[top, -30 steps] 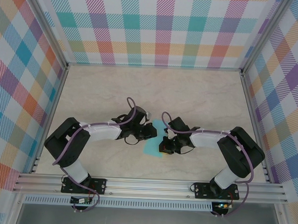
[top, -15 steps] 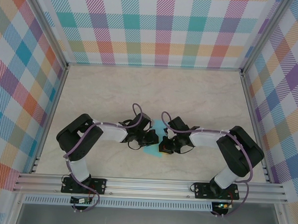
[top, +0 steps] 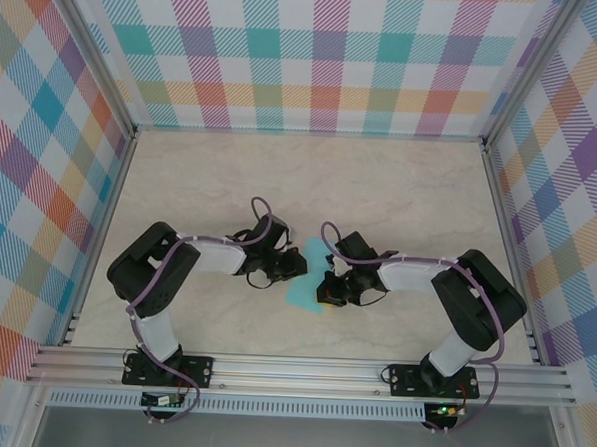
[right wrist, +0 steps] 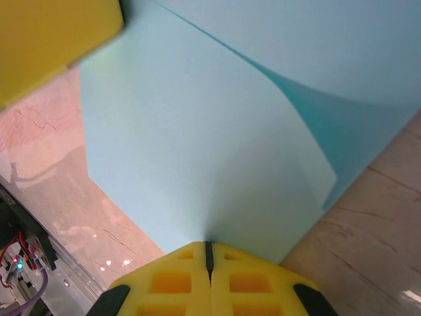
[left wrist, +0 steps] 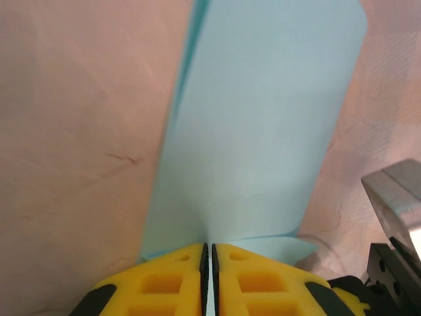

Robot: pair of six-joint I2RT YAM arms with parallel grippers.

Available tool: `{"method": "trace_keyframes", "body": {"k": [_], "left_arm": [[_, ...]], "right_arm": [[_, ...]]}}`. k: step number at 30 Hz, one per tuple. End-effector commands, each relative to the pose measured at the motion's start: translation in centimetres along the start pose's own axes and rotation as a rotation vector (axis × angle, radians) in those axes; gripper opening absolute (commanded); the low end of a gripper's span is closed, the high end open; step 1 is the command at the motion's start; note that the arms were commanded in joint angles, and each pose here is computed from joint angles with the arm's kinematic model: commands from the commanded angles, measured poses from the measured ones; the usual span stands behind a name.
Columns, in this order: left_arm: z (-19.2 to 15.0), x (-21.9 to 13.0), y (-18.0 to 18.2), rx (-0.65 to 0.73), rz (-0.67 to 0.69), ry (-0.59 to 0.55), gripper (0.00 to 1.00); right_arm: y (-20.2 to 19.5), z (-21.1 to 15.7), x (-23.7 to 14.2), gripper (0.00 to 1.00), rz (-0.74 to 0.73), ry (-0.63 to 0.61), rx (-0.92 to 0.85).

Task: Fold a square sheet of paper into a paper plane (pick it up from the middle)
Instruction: Fold the triangle a second time at the center of the table.

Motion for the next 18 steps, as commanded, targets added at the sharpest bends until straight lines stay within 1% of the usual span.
{"method": "trace_keyframes", "body": {"k": [1,7,9,13,16,18], "left_arm": [[1.2,-0.9,2.2,-0.019,0.081,-0.036,0.13],[2.1,-2.2,2.3,-0.028,0.075,-0.049,0.13],[2.2,-2.9,1.8,-0.017,0.066,-0.062,0.14],[2.0,-4.7,-0.1,0.013,-0.009,-0.086,0.17],[1.2,-5.4,-1.4,0.035,-0.044,-0.086,0.19],[0.6,-5.3,-2.2,0.058,-0.051,-0.06,0.19]], "right_arm": [[-5.2,-2.5,1.3,0.01,-0.255,0.078,0.068],[-4.0,-1.8,0.9,0.03,-0.217,0.061,0.037],[-3.4,-1.5,0.8,0.04,-0.196,0.056,0.024],[-1.4,-0.5,0.3,0.07,-0.115,0.029,-0.011],[0.6,0.3,-0.9,0.13,-0.048,-0.022,-0.036],[1.4,0.6,-2.0,0.21,-0.039,-0.074,-0.039]]}}
Point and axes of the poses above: each hand's point on the last joint's axis, 136 mm out from that joint toward the fingers, its own x axis out along the fingers, its own y axis along the line the jaws close on, z = x × y, the point moved 7 cm from there along -x, back along the fingers, and after that the axes turned 2 degrees about x, right-handed, at the moved point
